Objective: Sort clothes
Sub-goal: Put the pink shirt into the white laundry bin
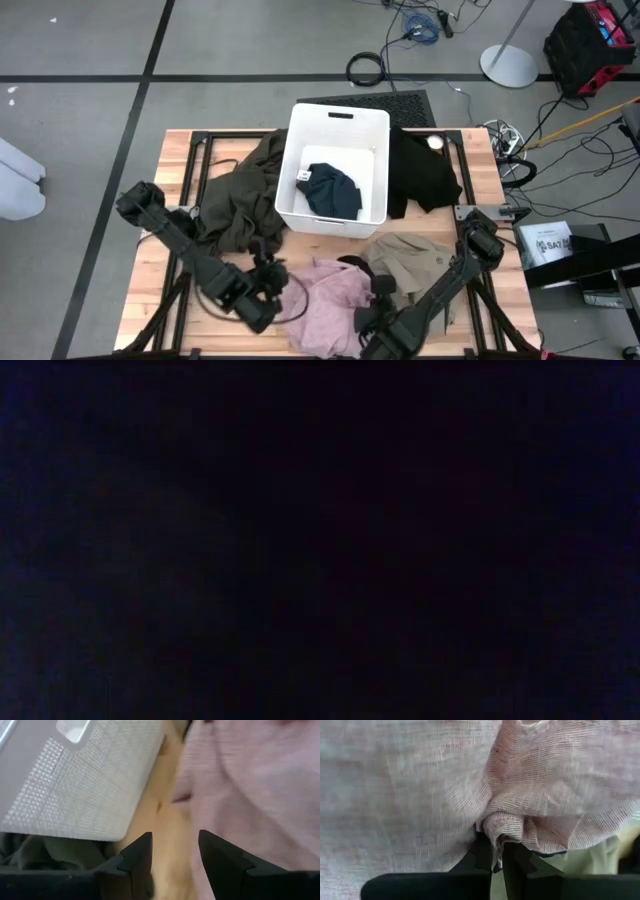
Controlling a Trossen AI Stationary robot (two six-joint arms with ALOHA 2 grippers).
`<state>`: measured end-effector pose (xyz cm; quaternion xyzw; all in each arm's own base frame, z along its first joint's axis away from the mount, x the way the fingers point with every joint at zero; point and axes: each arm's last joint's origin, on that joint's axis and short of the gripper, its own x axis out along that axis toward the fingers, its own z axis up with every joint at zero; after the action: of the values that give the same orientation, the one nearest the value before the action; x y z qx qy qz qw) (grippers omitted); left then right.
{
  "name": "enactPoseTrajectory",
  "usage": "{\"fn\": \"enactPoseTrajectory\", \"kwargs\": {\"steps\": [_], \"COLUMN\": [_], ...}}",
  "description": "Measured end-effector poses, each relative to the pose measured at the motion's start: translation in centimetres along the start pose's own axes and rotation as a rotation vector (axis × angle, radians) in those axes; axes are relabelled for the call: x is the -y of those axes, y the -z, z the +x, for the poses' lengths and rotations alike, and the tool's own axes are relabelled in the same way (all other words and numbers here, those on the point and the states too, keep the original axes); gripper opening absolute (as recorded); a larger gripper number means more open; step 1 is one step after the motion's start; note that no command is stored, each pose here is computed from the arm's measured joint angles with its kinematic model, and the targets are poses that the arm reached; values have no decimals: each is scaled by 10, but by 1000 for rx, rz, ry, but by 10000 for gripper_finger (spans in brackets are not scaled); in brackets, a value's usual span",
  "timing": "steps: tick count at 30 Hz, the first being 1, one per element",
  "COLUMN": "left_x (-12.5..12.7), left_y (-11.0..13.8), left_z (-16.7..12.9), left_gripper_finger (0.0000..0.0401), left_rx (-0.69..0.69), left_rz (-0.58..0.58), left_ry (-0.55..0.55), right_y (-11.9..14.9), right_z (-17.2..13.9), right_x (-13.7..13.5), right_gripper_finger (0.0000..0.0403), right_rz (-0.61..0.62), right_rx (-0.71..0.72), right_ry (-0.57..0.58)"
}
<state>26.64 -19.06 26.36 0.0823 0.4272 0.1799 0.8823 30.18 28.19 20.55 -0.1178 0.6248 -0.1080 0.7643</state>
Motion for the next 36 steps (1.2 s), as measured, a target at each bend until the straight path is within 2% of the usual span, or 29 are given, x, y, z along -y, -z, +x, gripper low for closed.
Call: {"fn": "enactPoseTrajectory", "kwargs": {"steps": [5,7,11,16,20,22,26,30,36], "left_x": [-25,-35,-46,-60,-61,-58,-51,-46,-40], "left_y": [-26,-41,-68,-85,-91,-92,-97,-98,-95], "left_z": [32,44,61,72,70,67,60,59,63], "left_gripper_finger": [170,164,139,105,92,91,90,94,148], "left_rx": [17,47,101,186,230,263,354,402,353], "left_rz": [23,18,41,82,165,206,235,269,176], "left_ry": [-41,0,322,531,829,932,933,809,742], "right_y": [7,7,7,7,3,1,-1,-3,-3], "right_z": [-7,-8,-8,-20,-32,-35,-35,-34,-34], "right_x": [-6,-8,-10,-18,-17,-16,-14,-13,-12], "right_gripper_finger": [10,11,11,11,10,10,10,10,10], "right_rz": [-7,-8,-1,-34,-23,-24,-27,-24,-29], "right_rx": [118,144,163,294,375,402,412,412,415], "right_ry": [100,118,105,140,183,197,215,221,226]}}
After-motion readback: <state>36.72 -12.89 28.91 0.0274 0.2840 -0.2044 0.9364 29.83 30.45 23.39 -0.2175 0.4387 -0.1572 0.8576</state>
